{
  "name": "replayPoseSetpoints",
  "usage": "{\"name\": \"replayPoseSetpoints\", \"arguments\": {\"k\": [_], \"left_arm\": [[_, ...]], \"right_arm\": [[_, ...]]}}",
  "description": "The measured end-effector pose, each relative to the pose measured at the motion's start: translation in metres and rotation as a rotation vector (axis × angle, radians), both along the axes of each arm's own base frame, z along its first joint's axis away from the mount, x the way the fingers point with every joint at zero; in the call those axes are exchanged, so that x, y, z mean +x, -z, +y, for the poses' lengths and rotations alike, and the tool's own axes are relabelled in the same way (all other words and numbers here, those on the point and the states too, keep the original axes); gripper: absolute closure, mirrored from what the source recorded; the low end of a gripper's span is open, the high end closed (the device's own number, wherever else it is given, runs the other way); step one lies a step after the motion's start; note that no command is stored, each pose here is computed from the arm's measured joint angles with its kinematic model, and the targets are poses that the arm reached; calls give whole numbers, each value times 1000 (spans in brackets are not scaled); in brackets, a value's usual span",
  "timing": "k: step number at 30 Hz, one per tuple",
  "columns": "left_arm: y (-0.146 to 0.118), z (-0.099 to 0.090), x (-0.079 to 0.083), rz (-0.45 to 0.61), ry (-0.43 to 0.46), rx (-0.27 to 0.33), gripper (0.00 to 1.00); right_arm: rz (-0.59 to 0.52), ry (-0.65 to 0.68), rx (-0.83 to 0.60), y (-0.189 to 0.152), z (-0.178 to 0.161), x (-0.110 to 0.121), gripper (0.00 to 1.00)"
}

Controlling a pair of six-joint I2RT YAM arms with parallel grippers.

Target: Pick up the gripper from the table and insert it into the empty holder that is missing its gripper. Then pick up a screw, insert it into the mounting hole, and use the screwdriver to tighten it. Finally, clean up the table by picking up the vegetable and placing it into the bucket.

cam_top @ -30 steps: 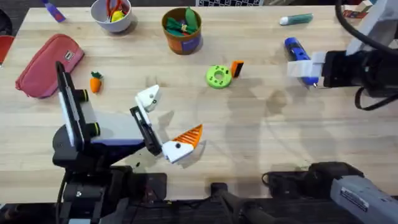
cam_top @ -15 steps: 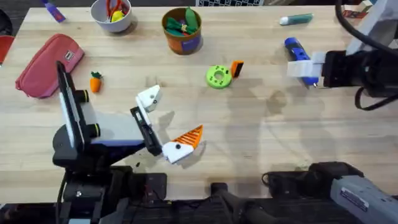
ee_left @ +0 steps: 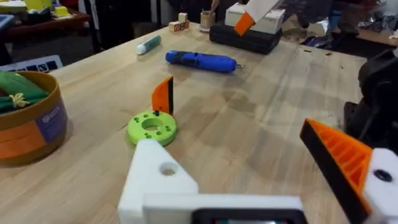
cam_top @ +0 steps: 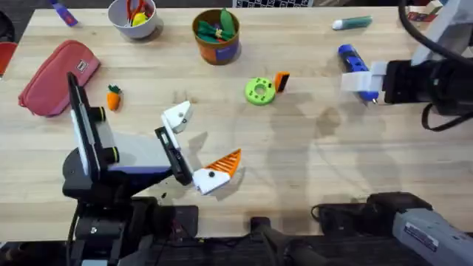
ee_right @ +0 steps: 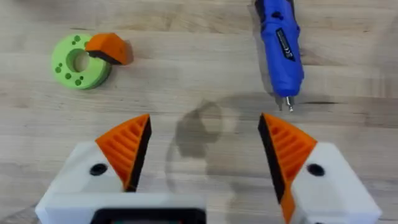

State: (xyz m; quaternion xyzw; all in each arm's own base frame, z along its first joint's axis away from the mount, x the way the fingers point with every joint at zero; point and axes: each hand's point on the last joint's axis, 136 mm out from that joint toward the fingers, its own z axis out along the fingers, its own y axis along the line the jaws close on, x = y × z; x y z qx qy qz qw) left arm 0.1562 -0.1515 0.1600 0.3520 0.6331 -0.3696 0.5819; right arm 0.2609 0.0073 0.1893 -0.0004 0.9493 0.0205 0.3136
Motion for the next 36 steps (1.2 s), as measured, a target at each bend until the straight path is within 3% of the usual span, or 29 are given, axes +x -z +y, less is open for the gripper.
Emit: {"name": "replayPoseSetpoints", "arguments": {"k": [12, 17, 26, 36], "left_arm": [[0, 0, 0, 0, 0, 0, 1], [0, 0, 0, 0, 0, 0, 1], [0, 0, 0, 1, 1, 0, 1], [0, 0, -1, 1, 4, 0, 1]], "right_arm": [[1, 16, 12, 0, 0, 0, 7], [75, 25, 25, -3, 3, 1, 7], [251, -111, 5, -13, 54, 45, 7], [399, -186, -68, 23, 118, 86, 8]]}}
